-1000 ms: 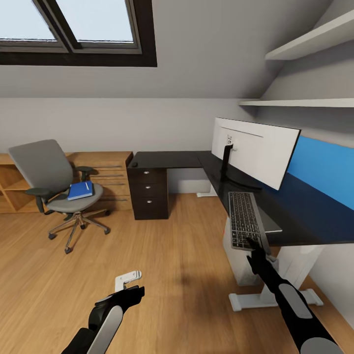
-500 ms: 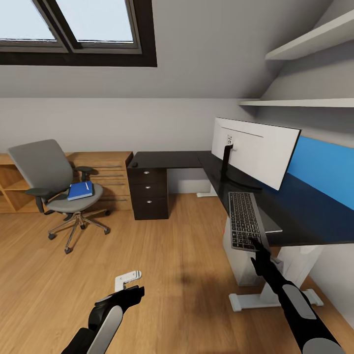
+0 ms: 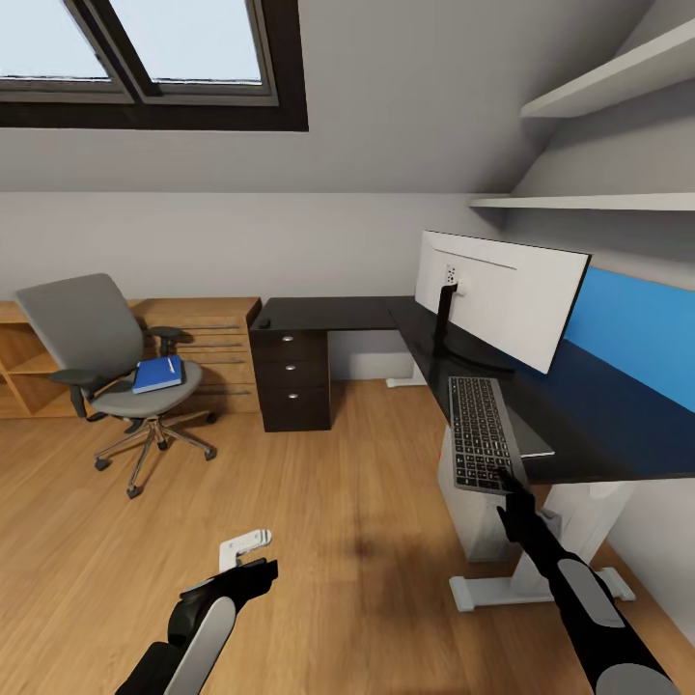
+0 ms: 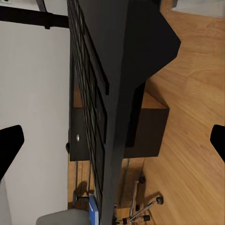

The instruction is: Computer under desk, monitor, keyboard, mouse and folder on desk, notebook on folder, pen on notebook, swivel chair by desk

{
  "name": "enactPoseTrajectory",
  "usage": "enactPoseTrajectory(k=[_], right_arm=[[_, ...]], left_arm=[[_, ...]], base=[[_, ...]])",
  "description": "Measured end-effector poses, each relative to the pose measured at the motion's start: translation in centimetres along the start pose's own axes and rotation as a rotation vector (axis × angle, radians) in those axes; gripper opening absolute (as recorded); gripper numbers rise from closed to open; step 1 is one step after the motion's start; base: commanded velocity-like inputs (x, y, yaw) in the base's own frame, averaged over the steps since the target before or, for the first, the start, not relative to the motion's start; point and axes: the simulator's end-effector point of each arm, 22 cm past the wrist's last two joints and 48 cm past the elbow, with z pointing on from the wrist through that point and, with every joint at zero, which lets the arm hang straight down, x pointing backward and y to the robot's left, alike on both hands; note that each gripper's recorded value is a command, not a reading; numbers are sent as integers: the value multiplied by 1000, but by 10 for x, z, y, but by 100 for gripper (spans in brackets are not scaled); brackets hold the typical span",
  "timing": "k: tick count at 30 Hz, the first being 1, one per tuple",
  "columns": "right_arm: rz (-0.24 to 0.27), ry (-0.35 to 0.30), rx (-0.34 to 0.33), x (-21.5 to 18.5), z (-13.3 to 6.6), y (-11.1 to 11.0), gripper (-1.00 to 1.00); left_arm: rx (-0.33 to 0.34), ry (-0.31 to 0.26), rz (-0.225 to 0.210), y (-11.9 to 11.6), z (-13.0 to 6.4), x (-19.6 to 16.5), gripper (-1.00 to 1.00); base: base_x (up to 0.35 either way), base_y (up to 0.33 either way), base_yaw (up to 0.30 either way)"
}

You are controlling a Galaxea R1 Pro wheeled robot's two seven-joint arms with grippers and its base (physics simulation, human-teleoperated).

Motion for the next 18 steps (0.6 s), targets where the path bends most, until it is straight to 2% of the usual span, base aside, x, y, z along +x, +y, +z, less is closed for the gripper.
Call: enactPoseTrajectory(k=[18], right_arm=[[2, -2, 0, 1, 1, -8, 100]], left_arm=[[4, 0, 1, 0, 5, 5, 100]], base=[[0, 0, 0]])
